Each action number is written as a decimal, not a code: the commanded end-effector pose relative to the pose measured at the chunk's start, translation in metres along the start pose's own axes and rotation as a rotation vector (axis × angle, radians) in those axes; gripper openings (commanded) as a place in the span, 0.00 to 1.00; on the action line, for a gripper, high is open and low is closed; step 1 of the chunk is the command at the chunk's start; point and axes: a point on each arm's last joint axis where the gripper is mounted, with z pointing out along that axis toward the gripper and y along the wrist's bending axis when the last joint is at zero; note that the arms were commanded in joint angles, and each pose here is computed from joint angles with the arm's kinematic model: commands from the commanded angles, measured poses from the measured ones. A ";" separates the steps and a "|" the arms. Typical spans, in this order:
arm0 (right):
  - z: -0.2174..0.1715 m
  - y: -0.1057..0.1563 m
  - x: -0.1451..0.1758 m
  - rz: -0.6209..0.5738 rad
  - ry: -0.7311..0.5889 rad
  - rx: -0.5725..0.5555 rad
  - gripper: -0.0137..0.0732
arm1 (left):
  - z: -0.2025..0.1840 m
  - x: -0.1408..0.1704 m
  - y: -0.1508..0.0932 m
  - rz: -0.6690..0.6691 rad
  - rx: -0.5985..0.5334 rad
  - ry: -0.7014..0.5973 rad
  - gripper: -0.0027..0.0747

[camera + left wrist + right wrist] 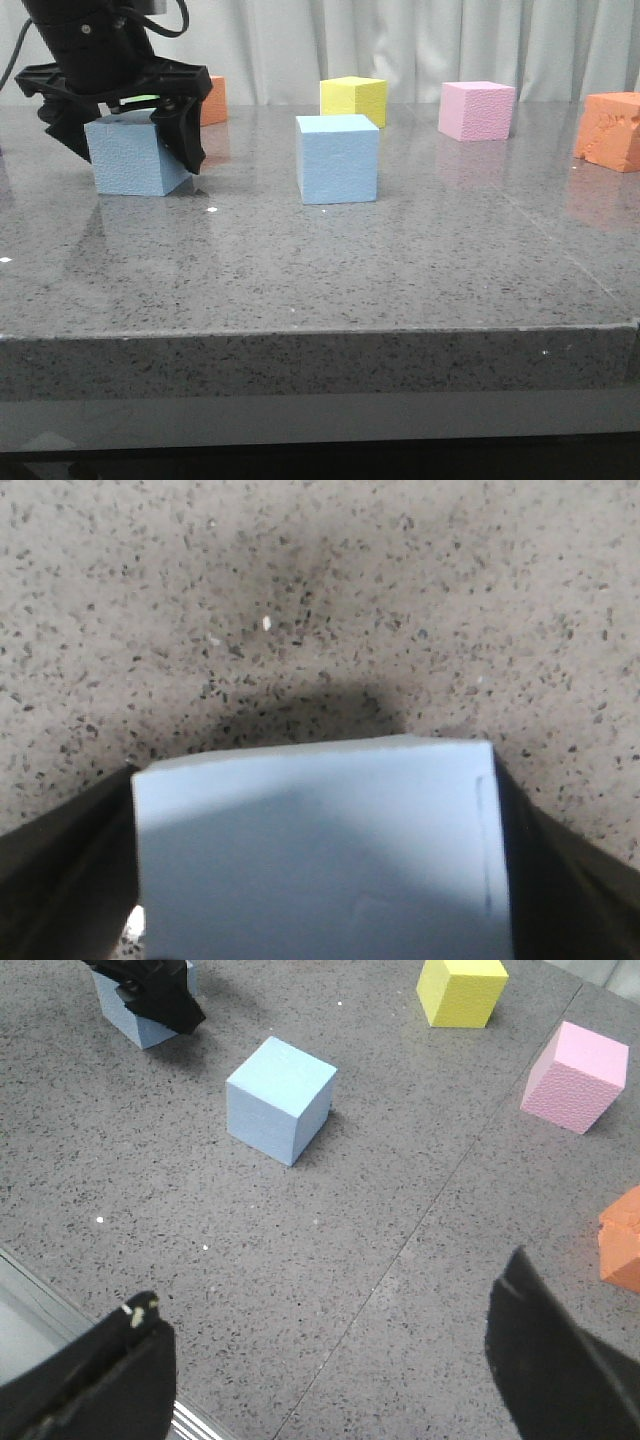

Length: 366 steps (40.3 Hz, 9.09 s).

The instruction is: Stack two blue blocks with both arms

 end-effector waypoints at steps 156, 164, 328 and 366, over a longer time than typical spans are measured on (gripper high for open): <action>-0.006 -0.003 -0.012 -0.002 -0.099 0.025 0.89 | -0.215 0.175 -0.030 0.295 0.209 -0.461 0.80; -0.006 -0.003 -0.012 -0.001 -0.098 0.024 0.89 | -0.215 0.175 -0.031 0.295 0.209 -0.461 0.80; -0.012 -0.006 -0.002 0.012 -0.116 0.068 0.08 | -0.135 0.334 0.051 -0.041 -0.189 -1.317 0.01; -0.003 0.001 0.191 0.102 -0.564 0.569 0.08 | -0.135 0.334 0.051 -0.041 -0.189 -1.317 0.01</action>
